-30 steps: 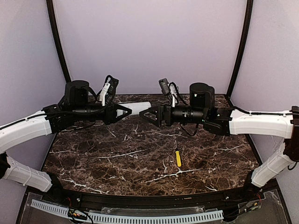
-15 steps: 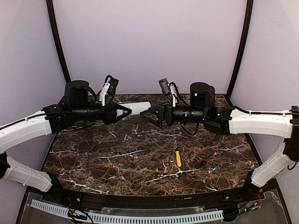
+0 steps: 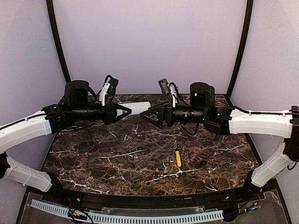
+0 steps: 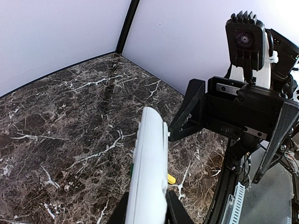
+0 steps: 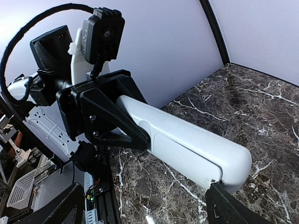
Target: Unload the batteries from the remote control
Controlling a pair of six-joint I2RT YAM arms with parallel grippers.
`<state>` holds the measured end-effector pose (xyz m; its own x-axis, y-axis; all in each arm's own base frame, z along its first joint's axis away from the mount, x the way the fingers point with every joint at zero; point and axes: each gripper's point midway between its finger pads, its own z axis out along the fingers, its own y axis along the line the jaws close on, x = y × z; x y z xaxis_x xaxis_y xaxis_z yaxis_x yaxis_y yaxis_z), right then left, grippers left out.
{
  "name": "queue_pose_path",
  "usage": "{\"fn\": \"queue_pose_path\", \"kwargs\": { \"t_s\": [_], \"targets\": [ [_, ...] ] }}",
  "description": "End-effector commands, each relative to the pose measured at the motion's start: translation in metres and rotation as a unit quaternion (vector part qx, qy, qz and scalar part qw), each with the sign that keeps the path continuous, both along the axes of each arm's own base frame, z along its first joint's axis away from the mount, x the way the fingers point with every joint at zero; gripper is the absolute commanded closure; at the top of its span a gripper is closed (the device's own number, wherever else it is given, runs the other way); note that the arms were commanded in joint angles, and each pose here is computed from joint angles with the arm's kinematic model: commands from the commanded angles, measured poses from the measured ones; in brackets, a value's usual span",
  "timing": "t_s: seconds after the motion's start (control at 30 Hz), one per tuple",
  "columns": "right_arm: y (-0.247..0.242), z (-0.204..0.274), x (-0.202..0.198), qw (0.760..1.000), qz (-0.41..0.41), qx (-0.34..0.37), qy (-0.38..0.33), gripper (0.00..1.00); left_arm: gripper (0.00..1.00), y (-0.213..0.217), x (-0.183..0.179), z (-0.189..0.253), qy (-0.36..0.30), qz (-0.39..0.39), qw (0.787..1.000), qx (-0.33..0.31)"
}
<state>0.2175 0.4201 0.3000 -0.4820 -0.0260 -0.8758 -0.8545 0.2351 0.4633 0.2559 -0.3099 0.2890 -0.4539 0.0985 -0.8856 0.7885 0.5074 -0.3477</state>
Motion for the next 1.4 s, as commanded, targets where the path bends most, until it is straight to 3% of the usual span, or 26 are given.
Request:
{"fn": "queue_pose_path", "kwargs": {
  "t_s": [0.0,1.37],
  "targets": [
    [0.016,0.032,-0.036,0.995,0.083,0.042,-0.027,0.11,1.0,-0.001,0.002,0.015,-0.025,0.002,1.0,-0.009],
    [0.007,0.027,-0.035,0.998,0.052,0.013,-0.028,0.11,1.0,0.005,0.007,0.008,-0.029,0.02,0.999,0.009]
  ]
}}
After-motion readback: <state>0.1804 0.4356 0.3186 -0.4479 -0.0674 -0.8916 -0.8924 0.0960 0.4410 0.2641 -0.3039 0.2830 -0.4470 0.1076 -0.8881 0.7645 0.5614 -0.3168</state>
